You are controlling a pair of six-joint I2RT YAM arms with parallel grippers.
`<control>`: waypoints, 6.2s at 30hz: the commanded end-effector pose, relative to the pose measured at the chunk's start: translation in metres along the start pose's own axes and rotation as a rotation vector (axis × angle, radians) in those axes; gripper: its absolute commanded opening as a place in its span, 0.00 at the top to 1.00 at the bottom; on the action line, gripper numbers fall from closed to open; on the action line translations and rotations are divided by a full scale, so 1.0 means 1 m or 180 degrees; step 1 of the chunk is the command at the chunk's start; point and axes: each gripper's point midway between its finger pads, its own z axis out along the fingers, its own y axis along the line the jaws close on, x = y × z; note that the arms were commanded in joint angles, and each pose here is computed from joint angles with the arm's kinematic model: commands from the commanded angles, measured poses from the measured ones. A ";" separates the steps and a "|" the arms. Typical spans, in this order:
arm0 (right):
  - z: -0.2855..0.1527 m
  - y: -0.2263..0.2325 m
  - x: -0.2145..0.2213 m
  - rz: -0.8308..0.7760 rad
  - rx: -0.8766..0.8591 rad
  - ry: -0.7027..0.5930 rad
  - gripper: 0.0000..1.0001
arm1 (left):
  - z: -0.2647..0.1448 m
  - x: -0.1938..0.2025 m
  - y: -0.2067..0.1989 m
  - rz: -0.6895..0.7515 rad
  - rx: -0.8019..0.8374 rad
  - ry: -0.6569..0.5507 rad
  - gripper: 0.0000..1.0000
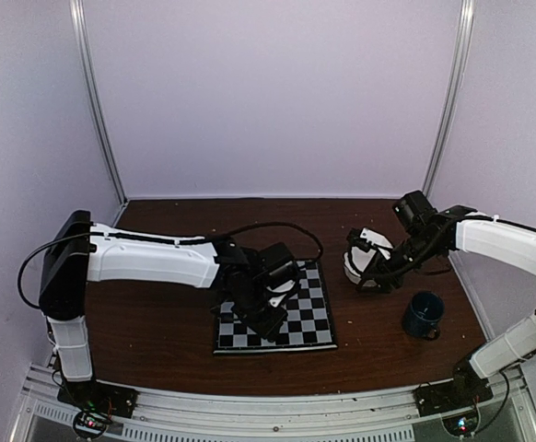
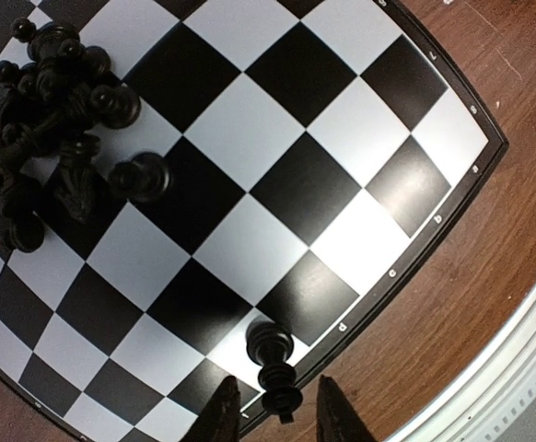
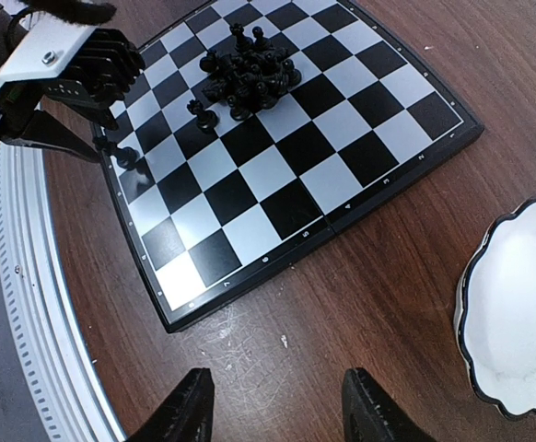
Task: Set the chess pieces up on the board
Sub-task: Adjust the king at e8, then pick up the rook from the chessboard.
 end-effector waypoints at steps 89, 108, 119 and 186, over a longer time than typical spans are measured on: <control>-0.010 0.004 -0.005 -0.0177 -0.0044 0.0059 0.50 | -0.136 -0.061 0.074 -0.0095 -0.0430 -0.1346 0.48; 0.000 0.014 -0.026 -0.0501 -0.0144 0.0320 0.53 | -0.164 -0.055 0.190 -0.0521 -0.0828 -0.1352 0.41; 0.034 0.019 -0.070 -0.0820 -0.0175 0.0480 0.57 | -0.172 -0.040 0.275 -0.0762 -0.0782 -0.1433 0.41; 0.142 0.067 -0.091 -0.1454 -0.0273 0.1191 0.98 | -0.166 -0.024 0.302 -0.1068 -0.0629 -0.1700 0.46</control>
